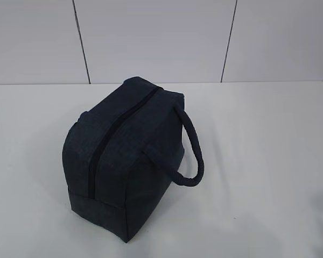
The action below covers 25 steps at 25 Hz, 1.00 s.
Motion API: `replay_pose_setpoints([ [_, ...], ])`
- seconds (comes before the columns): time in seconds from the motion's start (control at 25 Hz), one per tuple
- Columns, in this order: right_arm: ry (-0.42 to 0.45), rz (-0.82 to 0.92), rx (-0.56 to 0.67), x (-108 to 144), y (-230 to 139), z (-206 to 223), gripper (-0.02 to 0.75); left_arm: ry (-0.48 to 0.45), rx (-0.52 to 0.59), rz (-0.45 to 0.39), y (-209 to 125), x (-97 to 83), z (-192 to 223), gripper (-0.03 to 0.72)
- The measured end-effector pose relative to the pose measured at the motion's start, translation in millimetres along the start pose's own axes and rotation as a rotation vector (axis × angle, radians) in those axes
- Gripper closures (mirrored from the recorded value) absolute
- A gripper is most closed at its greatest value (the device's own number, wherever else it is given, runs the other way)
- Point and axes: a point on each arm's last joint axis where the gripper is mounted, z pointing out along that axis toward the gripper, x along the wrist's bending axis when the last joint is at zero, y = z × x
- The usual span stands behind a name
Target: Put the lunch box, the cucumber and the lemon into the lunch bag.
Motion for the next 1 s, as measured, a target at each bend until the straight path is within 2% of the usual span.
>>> replay_pose_setpoints([
  [1.0, 0.000, 0.000, 0.000, 0.0, 0.0, 0.0, 0.186, 0.000, 0.000, 0.000, 0.0, 0.0, 0.0, 0.446],
])
